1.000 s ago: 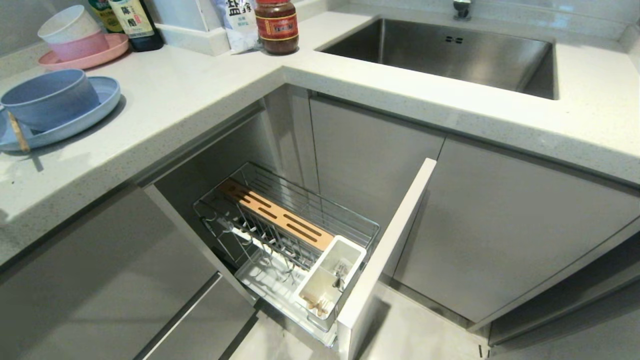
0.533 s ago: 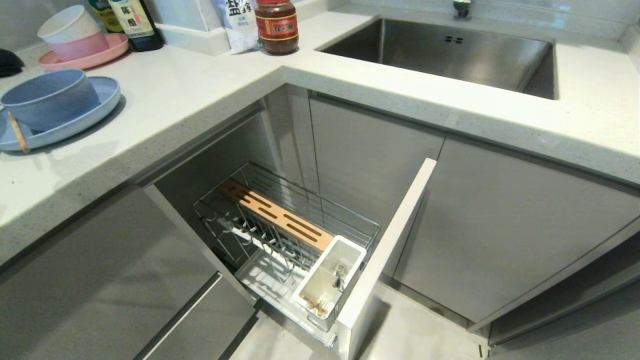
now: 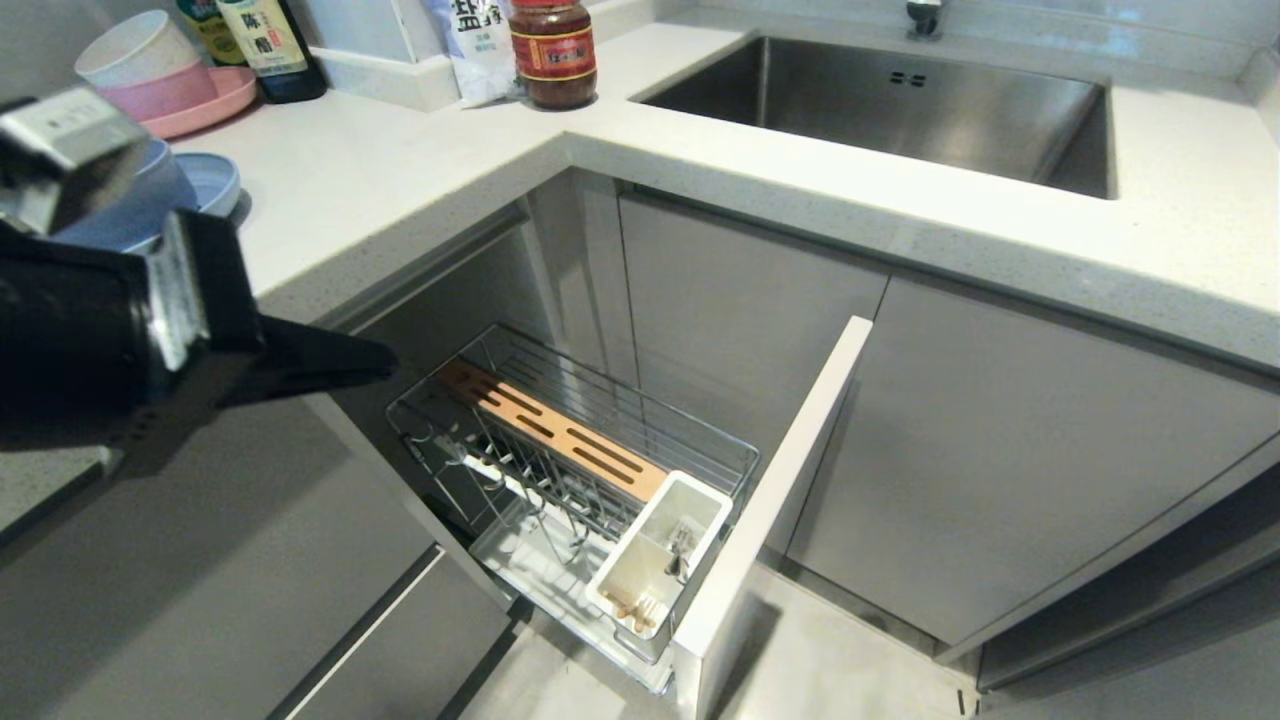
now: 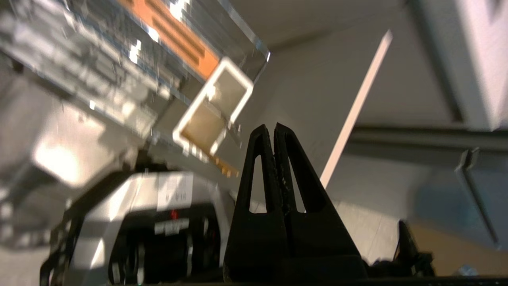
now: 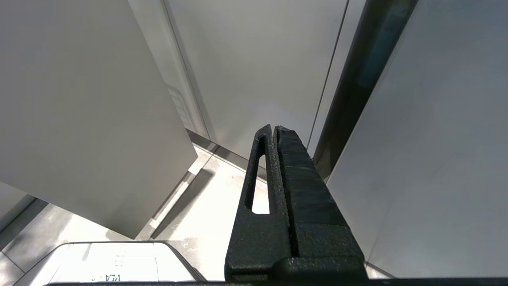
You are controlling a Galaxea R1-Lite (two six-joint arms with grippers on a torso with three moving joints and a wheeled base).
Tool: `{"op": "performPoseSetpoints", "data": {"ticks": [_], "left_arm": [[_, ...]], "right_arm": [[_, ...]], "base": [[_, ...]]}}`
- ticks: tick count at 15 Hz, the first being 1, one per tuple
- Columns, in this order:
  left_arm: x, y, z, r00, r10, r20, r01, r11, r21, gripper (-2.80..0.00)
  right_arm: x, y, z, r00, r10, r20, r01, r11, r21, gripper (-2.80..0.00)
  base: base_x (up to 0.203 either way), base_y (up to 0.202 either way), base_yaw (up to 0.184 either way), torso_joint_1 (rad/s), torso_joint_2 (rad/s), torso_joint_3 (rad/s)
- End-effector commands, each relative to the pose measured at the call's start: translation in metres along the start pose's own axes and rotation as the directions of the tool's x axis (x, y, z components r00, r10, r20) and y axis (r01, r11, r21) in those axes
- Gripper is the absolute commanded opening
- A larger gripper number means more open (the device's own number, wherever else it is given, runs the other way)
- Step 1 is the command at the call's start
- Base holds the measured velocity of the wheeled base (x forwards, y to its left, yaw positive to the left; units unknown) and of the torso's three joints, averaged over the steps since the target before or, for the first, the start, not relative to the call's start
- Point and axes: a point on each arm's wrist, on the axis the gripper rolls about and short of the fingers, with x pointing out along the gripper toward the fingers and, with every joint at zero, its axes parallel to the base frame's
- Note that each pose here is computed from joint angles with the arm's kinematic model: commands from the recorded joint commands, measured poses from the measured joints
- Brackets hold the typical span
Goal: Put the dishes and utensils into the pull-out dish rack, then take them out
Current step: Take the spoon out of the cupboard
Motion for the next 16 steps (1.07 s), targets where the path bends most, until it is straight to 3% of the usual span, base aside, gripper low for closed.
{"op": "performPoseSetpoints", "data": {"ticks": [1,6,11,12,16], "left_arm": [[0.045,-0.007,-0.021,0.988,0.086,-0.131,-0.083,0.996,0.031,-2.8],[0.108,-0.007,-0.047,0.935,0.206,-0.288,-0.213,0.977,0.009,-2.8],[0.148,-0.006,-0.064,0.879,0.194,-0.436,-0.217,0.976,-0.003,-2.8],[0.156,-0.005,-0.067,0.87,0.206,-0.449,-0.23,0.973,-0.001,0.0],[0.182,-0.009,-0.074,0.859,0.207,-0.468,-0.248,0.968,-0.029,0.0]], "right_arm": [[0.0,0.0,0.0,1.0,0.0,0.003,0.0,1.0,0.0,-2.8],[0.0,0.0,0.0,1.0,0.0,0.003,0.0,1.0,-0.001,-2.8],[0.0,0.0,0.0,1.0,0.0,0.003,0.0,1.0,0.001,-2.8],[0.0,0.0,0.0,1.0,0.0,0.003,0.0,1.0,0.001,-2.8],[0.0,0.0,0.0,1.0,0.0,0.003,0.0,1.0,0.0,-2.8]], "base": [[0.0,0.0,0.0,0.0,0.0,0.0],[0.0,0.0,0.0,0.0,0.0,0.0],[0.0,0.0,0.0,0.0,0.0,0.0],[0.0,0.0,0.0,0.0,0.0,0.0],[0.0,0.0,0.0,0.0,0.0,0.0]]}}
